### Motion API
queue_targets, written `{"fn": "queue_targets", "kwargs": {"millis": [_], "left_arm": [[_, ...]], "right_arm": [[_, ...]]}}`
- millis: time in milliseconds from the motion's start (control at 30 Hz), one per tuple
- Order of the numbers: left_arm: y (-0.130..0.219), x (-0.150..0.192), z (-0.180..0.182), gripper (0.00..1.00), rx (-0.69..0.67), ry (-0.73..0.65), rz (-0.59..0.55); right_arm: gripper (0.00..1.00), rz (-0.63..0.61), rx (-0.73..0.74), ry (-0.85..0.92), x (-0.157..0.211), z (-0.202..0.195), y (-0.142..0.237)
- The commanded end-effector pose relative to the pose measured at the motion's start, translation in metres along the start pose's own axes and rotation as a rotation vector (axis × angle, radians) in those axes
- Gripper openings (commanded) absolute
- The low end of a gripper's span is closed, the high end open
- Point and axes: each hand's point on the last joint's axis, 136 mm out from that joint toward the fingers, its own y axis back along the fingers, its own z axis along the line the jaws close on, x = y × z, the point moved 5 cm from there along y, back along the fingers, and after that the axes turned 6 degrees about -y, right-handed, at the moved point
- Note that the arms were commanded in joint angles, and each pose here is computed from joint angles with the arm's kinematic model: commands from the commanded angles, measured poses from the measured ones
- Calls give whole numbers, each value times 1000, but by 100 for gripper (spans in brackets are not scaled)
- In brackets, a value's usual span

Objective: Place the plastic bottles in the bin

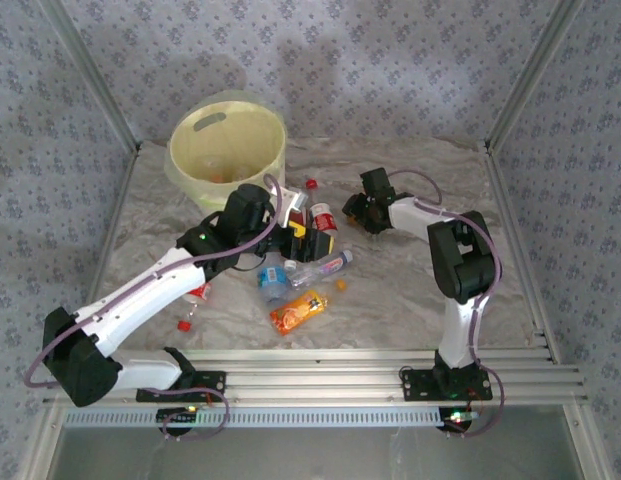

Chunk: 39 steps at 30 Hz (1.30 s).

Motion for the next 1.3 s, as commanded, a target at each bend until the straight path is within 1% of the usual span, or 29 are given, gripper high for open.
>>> {"fn": "queue_targets", "kwargs": {"millis": [0,467,700,767,867,900,1000,1133,1167,1267], "left_arm": [[5,-18,-12,100,27,-38,-48],[0,-17,-11,100,31,-32,-43],[0,-16,-10,100,31,-26,-44],[-1,-16,-11,100,32,-24,-41],[-1,-16,-11,100,33,-16,-40],[-1,-16,-10,100,31,-13,-40],[-2,-16,-11,100,36,-5,-40],[-4,-18,-12,100,45,8,-44],[-5,-19,-11,100,46,14,-45],[-8,-23,-12,99,52,45,-59]], "right_arm": [[58,-4,52,-26,2,-5,-7],[55,-5,125,-36,8,-26,-9],[49,-44,113,30,5,-22,4],[46,-62,105,57,2,-22,12],[45,-96,88,103,-3,-18,28],[45,-93,102,117,1,-25,31],[45,-112,86,180,1,-26,49],[42,-110,25,252,7,-29,74],[42,-106,-2,301,9,-28,82],[42,-98,-51,355,15,-30,104]]}}
